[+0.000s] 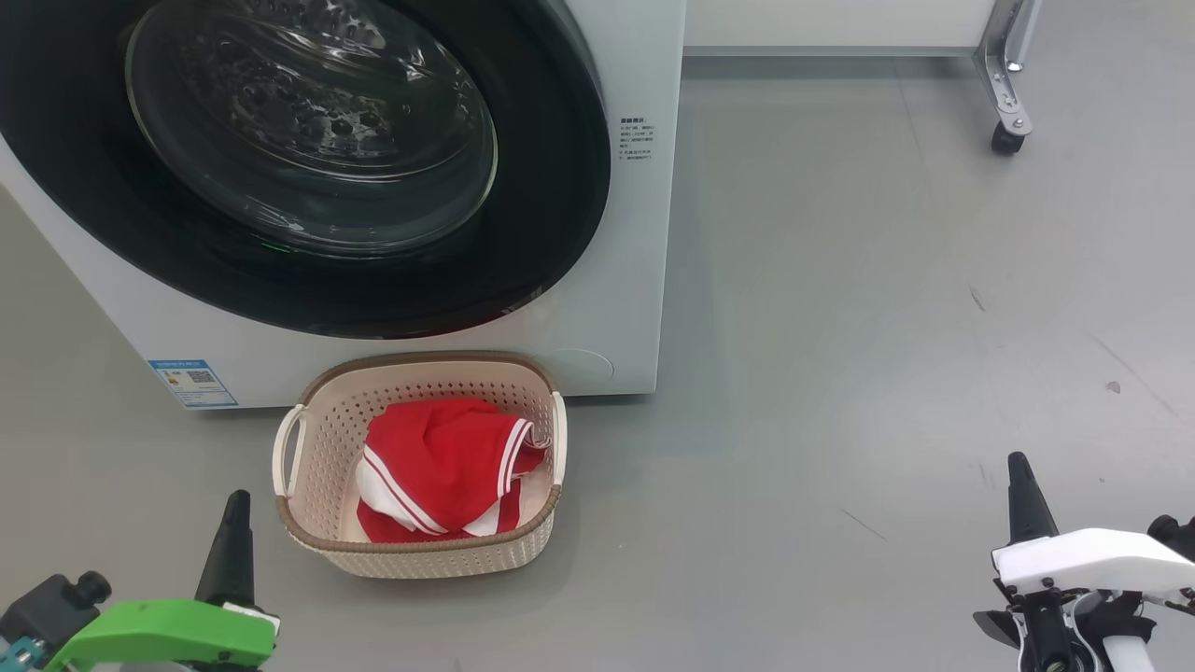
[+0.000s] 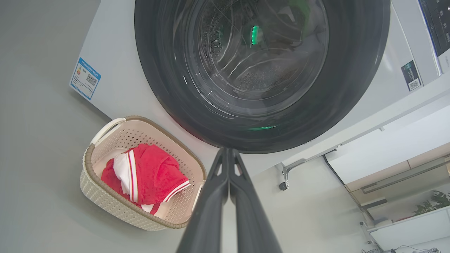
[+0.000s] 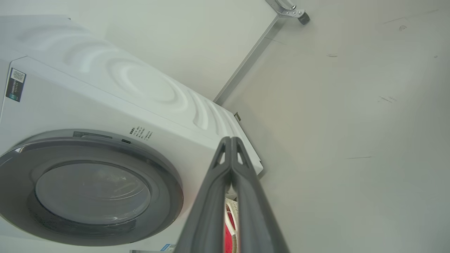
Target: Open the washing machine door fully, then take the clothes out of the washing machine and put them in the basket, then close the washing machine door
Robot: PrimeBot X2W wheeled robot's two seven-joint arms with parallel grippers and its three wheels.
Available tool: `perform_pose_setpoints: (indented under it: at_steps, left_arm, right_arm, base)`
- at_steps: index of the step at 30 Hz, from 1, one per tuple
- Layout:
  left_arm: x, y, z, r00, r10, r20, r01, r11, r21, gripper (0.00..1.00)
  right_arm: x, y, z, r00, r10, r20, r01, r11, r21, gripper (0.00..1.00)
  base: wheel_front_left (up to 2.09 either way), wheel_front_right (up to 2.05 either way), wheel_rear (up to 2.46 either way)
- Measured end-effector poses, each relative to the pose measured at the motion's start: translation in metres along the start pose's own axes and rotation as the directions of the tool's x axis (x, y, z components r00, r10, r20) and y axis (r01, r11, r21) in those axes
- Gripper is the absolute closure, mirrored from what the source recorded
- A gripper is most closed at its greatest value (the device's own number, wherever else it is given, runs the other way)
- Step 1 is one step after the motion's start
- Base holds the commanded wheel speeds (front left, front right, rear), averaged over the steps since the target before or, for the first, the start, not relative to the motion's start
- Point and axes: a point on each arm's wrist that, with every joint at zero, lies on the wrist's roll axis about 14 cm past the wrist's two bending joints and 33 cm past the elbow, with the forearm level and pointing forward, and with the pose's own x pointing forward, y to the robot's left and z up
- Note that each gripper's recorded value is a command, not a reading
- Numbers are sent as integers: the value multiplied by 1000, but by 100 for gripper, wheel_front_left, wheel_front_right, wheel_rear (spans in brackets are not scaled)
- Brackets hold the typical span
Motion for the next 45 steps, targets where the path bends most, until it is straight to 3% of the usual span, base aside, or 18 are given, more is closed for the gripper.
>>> perform_pose_setpoints:
  at_steps: [19, 28, 41, 45]
  left_arm:
    - [3, -1, 5, 1000, 7, 0, -6, 972, -235, 100]
    - [5, -2, 8, 1000, 3, 6, -1, 942, -335, 100]
    - [9, -8, 13, 1000, -17, 15, 23, 871, -492, 100]
    - [9, -8, 13, 1000, -15, 16, 22, 867, -498, 100]
  right_arm:
    - [2, 4, 11, 1000, 27, 3, -27, 968, 250, 100]
    - [4, 8, 16, 999, 51, 13, -52, 930, 365, 100]
    - [5, 13, 26, 996, 83, 34, -88, 851, 517, 100]
    - [5, 13, 27, 996, 84, 36, -91, 845, 528, 100]
  base:
    - [0, 0, 0]
    - [0, 0, 0]
    - [0, 0, 0]
    - [0, 0, 0]
